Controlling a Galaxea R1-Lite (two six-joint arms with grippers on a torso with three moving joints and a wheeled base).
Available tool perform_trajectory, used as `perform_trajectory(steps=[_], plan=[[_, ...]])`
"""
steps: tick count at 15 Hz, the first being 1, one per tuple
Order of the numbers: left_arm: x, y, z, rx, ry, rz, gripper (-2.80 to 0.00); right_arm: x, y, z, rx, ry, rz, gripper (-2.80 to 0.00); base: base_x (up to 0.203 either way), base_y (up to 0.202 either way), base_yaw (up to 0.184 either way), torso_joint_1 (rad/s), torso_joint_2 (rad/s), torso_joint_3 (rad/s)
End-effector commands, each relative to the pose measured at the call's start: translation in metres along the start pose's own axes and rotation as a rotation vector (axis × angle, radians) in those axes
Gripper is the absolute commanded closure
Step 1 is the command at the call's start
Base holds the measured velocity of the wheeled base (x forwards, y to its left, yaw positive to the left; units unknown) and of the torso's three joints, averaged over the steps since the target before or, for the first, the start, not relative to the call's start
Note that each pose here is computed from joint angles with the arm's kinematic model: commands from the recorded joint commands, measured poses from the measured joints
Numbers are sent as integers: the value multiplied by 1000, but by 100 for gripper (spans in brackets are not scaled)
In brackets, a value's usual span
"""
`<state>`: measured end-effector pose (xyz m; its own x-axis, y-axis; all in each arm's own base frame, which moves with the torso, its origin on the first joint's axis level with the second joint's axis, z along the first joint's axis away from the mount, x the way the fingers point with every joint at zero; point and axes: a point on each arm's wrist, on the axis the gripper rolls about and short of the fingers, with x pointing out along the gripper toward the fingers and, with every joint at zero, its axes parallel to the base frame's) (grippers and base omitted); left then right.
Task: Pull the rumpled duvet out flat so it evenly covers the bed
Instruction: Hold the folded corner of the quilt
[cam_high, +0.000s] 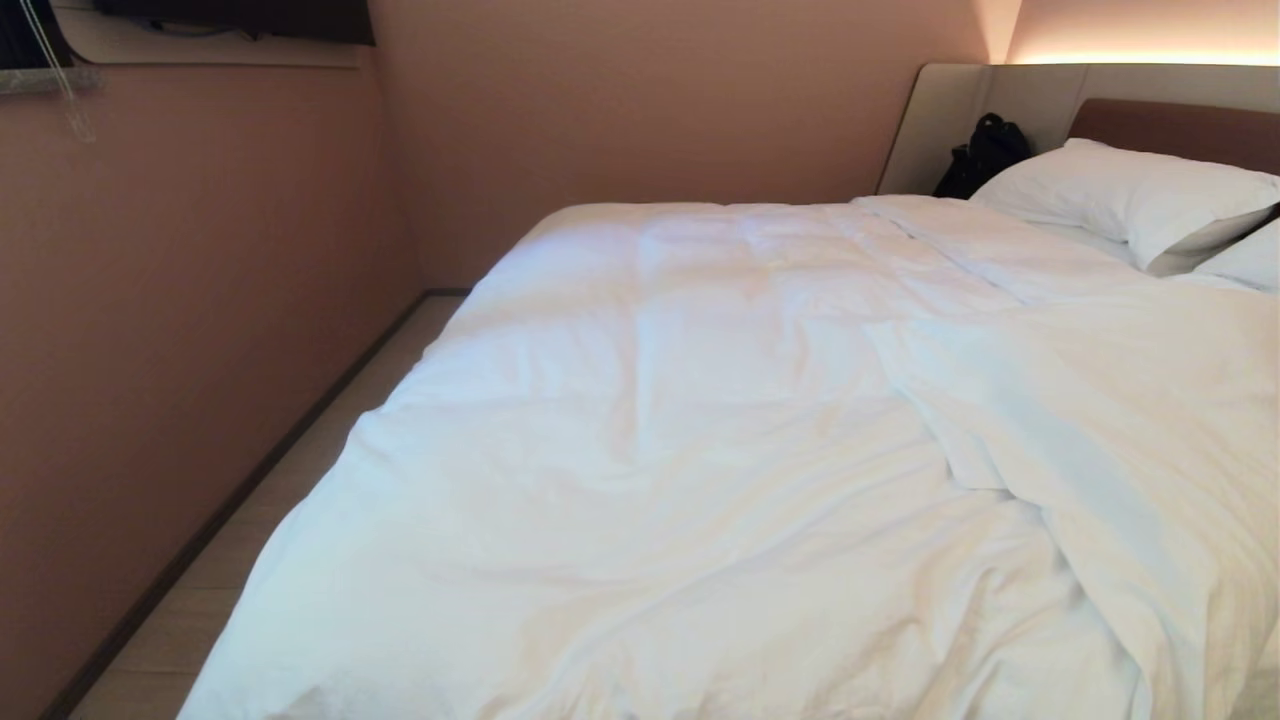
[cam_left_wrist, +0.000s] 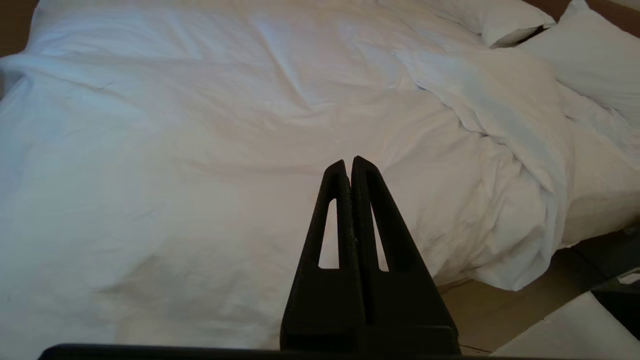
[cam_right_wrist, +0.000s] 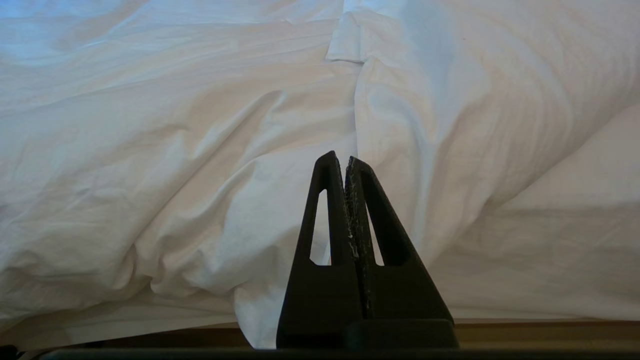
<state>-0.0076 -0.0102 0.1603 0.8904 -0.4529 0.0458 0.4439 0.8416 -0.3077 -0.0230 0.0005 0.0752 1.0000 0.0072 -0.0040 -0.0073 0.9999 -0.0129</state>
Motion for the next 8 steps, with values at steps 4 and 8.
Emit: perform_trajectory(steps=[4,8], plan=[[-21,-6,-15,97,-76,-40,0,0,0,0,-1,2,0,0,0,0,0,0,0,0],[-39,-11,-28,161,-127,-12,0,0,0,0,-1,1,0,0,0,0,0,0,0,0]])
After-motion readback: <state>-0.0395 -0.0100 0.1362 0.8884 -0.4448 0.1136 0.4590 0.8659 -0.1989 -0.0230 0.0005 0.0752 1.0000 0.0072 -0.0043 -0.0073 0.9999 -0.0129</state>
